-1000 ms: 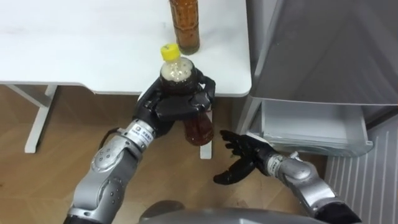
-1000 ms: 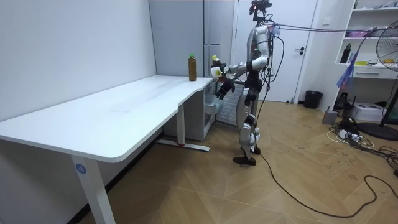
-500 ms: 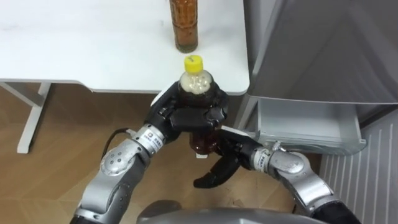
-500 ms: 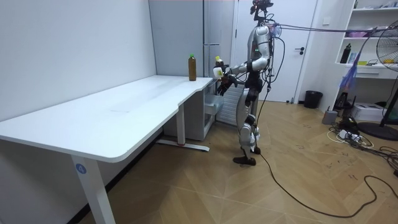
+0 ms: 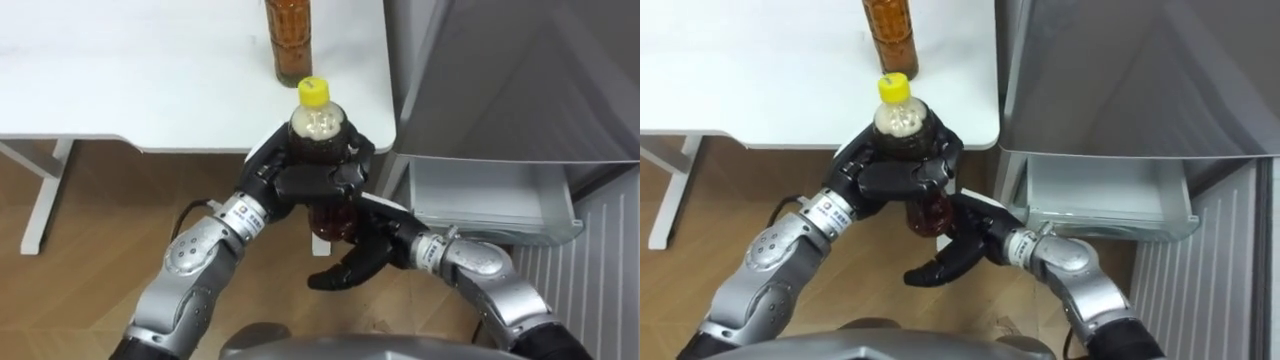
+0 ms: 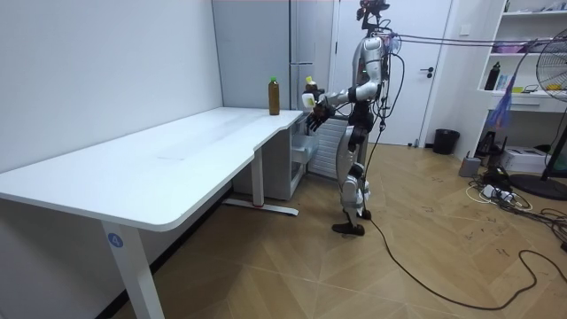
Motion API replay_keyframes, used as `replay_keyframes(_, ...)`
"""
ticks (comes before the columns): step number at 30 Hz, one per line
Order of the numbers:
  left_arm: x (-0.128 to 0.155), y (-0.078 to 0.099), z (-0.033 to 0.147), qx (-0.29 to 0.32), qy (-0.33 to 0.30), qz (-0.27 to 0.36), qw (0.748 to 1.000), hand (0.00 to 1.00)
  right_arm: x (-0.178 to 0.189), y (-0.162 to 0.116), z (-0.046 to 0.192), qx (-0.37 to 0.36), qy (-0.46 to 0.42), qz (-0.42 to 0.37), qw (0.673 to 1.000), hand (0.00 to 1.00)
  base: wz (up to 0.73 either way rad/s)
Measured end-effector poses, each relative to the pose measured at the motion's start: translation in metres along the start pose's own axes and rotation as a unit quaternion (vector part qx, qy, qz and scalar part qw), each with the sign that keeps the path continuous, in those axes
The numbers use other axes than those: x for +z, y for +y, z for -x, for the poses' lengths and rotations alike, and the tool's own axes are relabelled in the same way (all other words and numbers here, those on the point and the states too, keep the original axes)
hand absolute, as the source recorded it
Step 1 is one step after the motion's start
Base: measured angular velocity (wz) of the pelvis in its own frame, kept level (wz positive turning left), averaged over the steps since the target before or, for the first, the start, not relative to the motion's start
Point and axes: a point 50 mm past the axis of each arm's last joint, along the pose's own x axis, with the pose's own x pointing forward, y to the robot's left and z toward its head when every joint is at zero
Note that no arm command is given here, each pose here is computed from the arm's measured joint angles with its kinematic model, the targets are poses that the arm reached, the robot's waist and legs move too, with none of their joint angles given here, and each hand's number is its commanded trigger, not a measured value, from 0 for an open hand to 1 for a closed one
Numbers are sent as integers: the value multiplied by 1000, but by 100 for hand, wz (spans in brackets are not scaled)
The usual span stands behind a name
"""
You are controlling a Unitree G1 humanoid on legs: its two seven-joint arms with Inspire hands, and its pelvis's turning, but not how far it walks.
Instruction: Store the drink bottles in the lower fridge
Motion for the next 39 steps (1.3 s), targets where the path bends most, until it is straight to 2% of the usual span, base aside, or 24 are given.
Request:
replay_keyframes(7,-15,-4,0,-7,33,5,999,100,12,0,-6,9,-34,-18,999,0,1)
replay_keyframes(22,-17,-5,0,-8,35,7,999,100,13,0,-6,7,-40,-30,999,0,0)
replay_keyframes(23,-17,-5,0,-8,35,7,999,100,13,0,-6,8,-41,-31,999,80,0)
replay_keyframes(24,-17,-5,0,-8,35,7,999,100,13,1,-6,8,-41,-31,999,100,0)
replay_keyframes(39,-16,-2,2,-9,39,0,999,100,11,2,-5,24,-35,-21,999,100,0)
